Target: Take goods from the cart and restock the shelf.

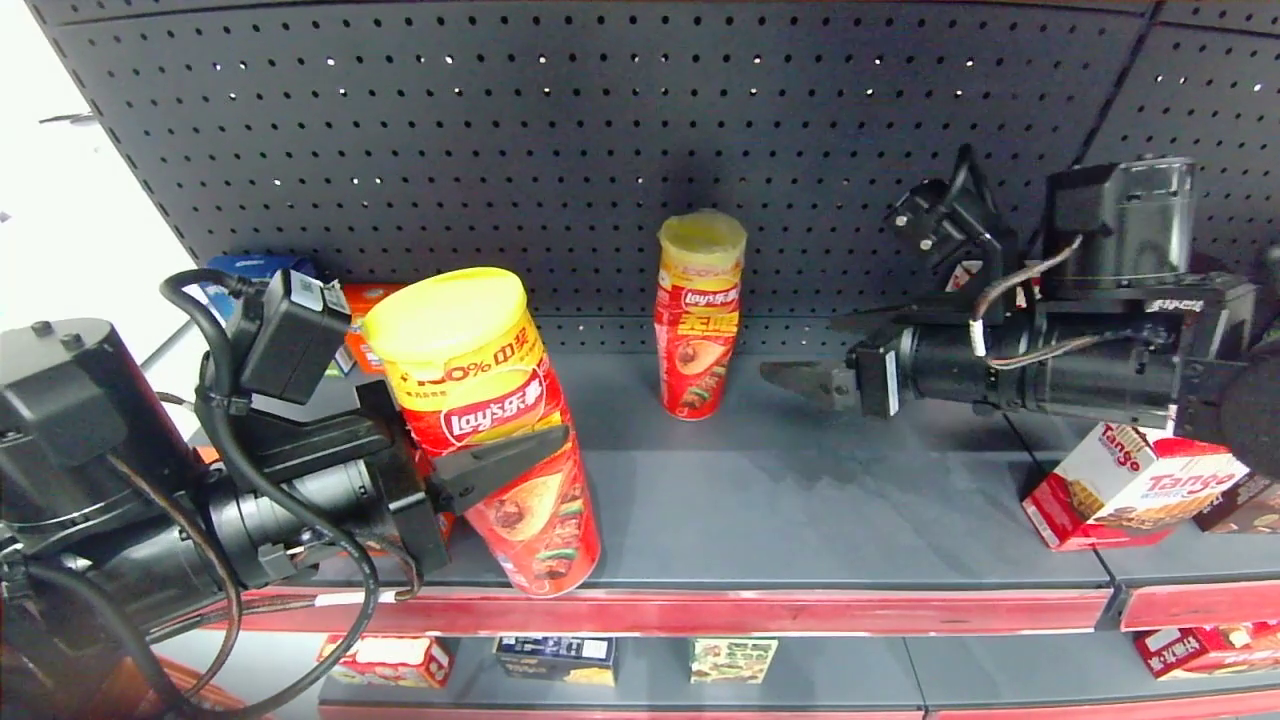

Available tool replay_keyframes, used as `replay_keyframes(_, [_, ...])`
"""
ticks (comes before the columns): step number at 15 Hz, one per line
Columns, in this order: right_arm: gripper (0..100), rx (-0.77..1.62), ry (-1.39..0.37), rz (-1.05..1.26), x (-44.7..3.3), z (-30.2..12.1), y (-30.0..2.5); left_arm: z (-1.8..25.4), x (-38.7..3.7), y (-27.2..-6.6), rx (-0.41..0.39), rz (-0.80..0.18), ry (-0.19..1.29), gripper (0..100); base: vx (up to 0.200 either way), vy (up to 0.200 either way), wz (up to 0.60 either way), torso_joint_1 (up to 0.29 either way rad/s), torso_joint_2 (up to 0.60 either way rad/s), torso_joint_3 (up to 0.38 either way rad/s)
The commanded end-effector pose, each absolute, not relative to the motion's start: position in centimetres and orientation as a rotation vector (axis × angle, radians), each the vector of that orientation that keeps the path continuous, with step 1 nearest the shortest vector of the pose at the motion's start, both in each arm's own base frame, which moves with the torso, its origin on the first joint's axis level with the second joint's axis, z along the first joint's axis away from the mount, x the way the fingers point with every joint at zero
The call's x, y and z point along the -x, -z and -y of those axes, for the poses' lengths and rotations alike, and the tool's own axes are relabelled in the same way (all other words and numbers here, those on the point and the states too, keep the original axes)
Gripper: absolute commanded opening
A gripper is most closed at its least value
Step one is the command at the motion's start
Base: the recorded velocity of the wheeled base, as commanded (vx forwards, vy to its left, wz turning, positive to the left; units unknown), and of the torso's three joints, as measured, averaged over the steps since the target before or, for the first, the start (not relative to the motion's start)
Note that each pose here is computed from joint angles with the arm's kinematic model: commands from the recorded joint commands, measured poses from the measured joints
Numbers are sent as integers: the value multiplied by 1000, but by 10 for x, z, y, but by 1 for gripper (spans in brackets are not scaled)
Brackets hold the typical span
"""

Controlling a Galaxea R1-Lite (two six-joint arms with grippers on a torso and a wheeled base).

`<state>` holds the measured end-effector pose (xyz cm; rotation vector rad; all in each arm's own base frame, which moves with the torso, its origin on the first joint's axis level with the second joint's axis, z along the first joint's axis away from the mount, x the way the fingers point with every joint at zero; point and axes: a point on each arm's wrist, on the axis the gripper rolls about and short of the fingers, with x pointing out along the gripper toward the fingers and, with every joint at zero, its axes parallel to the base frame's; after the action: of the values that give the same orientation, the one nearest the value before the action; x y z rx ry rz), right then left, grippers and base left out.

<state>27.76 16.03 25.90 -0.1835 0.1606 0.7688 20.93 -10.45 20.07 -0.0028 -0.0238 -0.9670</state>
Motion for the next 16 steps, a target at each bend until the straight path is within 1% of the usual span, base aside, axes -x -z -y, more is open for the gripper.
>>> replay_keyframes(1, [100, 193, -823, -148, -322, -163, -236, 105, -211, -199, 3, 15, 968, 0, 0, 0, 0, 0, 0, 0])
replay_keyframes(3, [100, 197, -874, -82, -343, -163, -231, 107, -213, -199, 3, 15, 969, 0, 0, 0, 0, 0, 0, 0])
replay_keyframes(6, [100, 205, -1061, 32, -367, -155, -224, 107, -214, -197, 3, 11, 971, 0, 0, 0, 0, 0, 0, 0])
replay_keyframes(10, [100, 211, -1099, 91, -390, -161, -221, 108, -214, -197, 3, 10, 973, 0, 0, 0, 0, 0, 0, 0])
replay_keyframes(16, [100, 208, -1124, 88, -410, -173, -206, 107, -214, -196, 4, 6, 971, 0, 0, 0, 0, 0, 0, 0])
